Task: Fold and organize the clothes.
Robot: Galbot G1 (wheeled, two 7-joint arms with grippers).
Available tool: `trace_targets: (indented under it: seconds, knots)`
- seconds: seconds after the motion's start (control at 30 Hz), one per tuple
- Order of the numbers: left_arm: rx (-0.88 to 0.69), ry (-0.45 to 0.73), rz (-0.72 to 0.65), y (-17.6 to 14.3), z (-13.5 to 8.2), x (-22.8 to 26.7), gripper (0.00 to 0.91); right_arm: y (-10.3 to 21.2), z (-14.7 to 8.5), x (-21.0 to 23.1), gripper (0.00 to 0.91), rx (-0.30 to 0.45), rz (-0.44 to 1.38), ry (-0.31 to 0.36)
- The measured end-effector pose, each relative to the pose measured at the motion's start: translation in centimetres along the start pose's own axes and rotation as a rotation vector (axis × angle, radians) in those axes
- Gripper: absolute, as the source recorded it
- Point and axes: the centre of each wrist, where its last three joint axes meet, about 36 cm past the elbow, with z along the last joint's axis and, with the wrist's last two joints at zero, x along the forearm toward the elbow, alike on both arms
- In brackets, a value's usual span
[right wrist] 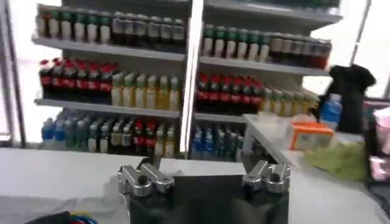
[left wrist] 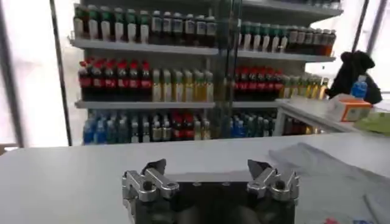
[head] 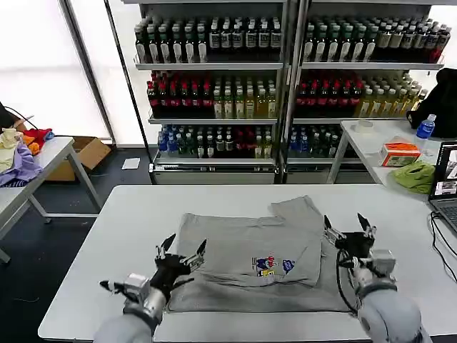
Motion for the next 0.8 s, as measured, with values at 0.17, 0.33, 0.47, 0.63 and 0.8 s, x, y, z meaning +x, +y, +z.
trace_targets:
  seconds: [0.17, 0.33, 0.47, 0.63, 0.8]
  knots:
    - [-0.013, 0.025, -0.013, 1.6, 0.3, -5.4, 0.907, -0.7, 0.4, -4.3, 0.907, 0.033, -0.013, 0.044]
    - [-0.038, 0.067, -0.035, 3.4, 0.3, -10.0, 0.907, -0.4, 0.9, -8.4, 0.907, 0.031, -0.021, 0.084]
    - [-0.063, 0.101, -0.048, 4.5, 0.1, -12.7, 0.907, 0.0, 1.0, -11.2, 0.907, 0.01, -0.022, 0.112]
    - [-0.086, 0.142, -0.07, 5.7, -0.1, -15.3, 0.907, 0.5, 0.9, -14.0, 0.907, -0.022, -0.021, 0.132]
    - [-0.11, 0.178, -0.091, 6.6, -0.2, -16.5, 0.907, 1.2, 0.9, -16.0, 0.907, -0.051, -0.026, 0.15]
